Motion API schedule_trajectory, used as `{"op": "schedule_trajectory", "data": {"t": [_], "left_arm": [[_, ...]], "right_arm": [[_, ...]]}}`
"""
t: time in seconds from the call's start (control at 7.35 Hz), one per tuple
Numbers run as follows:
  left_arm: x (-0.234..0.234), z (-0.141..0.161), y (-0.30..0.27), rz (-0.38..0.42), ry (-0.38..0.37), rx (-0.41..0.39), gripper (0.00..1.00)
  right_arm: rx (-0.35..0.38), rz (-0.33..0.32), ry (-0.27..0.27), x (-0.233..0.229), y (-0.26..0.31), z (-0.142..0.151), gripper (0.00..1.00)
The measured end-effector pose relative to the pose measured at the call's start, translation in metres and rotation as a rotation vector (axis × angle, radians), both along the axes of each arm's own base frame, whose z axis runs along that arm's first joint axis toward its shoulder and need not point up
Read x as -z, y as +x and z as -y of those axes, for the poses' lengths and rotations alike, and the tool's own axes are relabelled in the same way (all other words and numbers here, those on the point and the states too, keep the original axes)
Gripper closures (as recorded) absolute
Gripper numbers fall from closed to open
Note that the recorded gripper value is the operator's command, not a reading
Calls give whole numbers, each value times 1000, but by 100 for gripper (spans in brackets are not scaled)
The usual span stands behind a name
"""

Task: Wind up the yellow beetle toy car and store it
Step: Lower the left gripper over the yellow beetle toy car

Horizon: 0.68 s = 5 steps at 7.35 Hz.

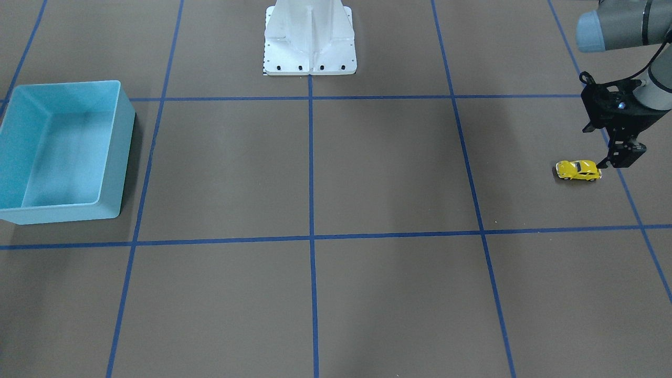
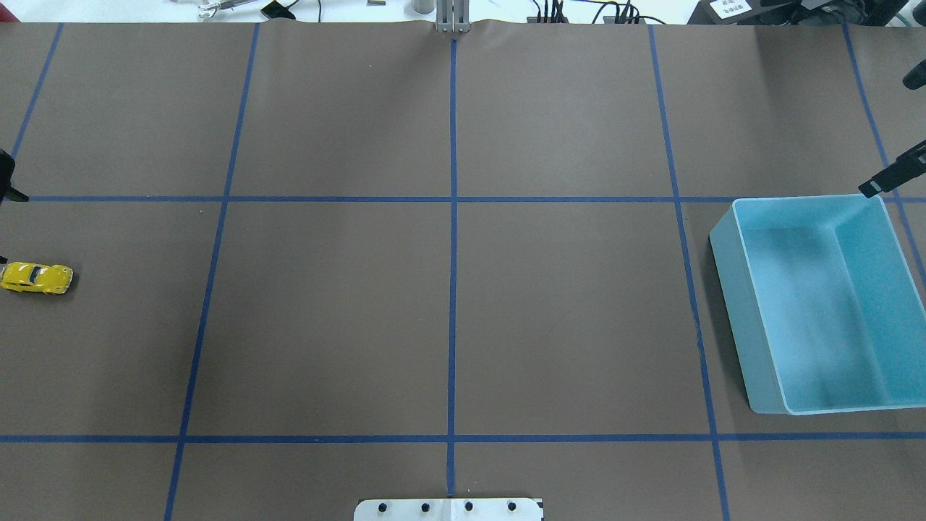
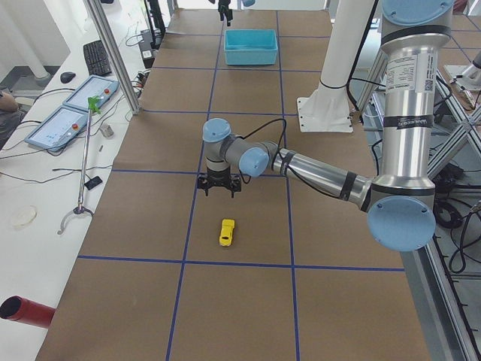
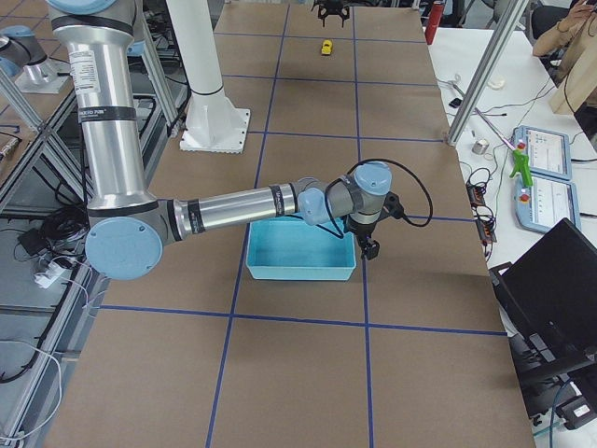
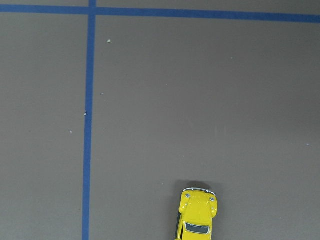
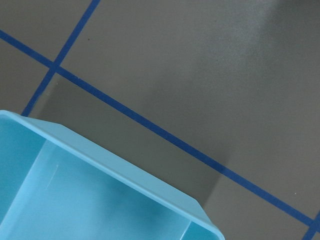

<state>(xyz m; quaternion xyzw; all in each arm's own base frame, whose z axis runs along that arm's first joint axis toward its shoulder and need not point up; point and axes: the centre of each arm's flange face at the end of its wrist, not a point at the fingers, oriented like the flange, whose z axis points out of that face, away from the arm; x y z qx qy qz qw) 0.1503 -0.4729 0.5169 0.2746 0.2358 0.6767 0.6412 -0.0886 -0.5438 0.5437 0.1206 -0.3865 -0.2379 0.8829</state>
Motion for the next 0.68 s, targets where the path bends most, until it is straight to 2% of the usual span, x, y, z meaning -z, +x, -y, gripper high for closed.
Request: {"op": "schedule_trajectory", "data": {"t": [0.27,0.68], "left_arm": [[-29,-16,10,-2,-28,-64,0],[-87,-26,12,-6,-102,-79,0]], "right_arm": [[0,0,1,0,0,0,0],[-1,1,4,2,0,1,0]]}}
